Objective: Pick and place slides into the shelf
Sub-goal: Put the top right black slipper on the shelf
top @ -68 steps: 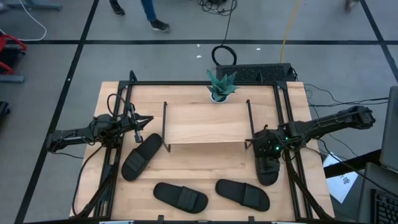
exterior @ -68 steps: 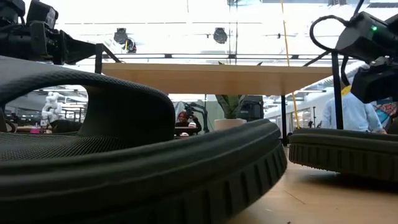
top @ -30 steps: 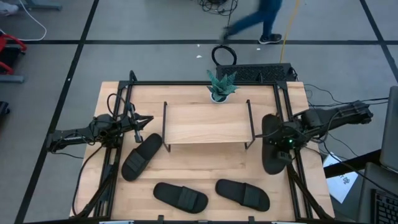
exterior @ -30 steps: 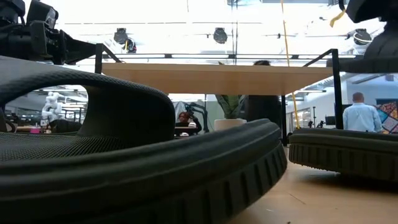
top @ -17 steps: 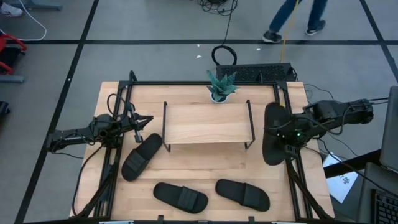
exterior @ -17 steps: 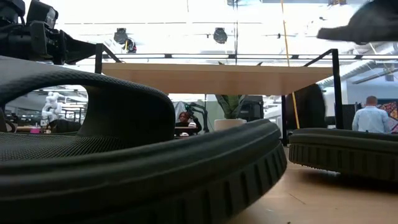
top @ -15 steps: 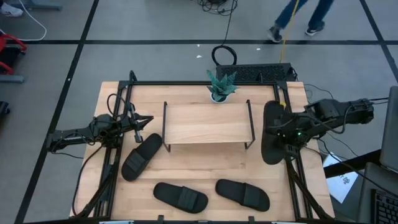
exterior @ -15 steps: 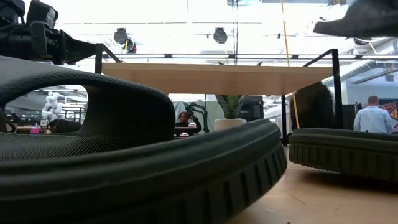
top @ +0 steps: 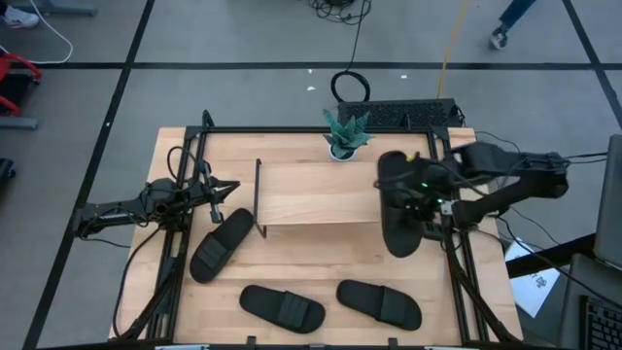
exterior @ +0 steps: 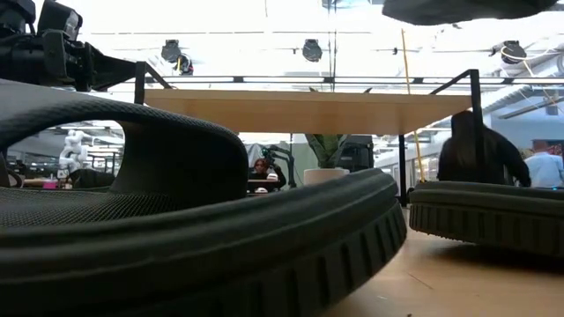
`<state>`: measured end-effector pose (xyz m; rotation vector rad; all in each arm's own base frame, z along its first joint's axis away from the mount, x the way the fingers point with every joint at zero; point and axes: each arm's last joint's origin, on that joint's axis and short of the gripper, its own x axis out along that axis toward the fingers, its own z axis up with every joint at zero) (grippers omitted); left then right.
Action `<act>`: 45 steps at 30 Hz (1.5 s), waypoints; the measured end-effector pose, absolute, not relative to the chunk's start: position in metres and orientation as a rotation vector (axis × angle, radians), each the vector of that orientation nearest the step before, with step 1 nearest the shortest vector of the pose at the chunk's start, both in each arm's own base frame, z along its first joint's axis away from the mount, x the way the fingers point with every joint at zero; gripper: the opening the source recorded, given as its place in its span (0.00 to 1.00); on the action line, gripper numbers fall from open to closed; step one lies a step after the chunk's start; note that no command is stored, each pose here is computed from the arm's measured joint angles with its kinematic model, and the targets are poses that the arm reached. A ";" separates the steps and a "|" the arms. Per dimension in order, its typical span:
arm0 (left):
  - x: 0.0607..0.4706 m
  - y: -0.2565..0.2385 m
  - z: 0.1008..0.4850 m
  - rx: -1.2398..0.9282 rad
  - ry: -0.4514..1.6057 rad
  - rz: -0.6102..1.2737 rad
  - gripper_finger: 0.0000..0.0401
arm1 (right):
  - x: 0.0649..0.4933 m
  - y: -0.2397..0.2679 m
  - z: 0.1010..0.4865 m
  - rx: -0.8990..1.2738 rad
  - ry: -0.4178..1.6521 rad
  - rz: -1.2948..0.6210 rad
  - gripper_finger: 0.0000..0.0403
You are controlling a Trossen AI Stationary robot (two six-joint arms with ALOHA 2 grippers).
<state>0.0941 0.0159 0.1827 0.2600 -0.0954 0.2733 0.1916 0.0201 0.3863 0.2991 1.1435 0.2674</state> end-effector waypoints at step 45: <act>0.094 0.016 0.182 0.251 -0.087 0.271 0.08 | 0.279 -0.053 0.326 0.590 1.199 0.288 0.01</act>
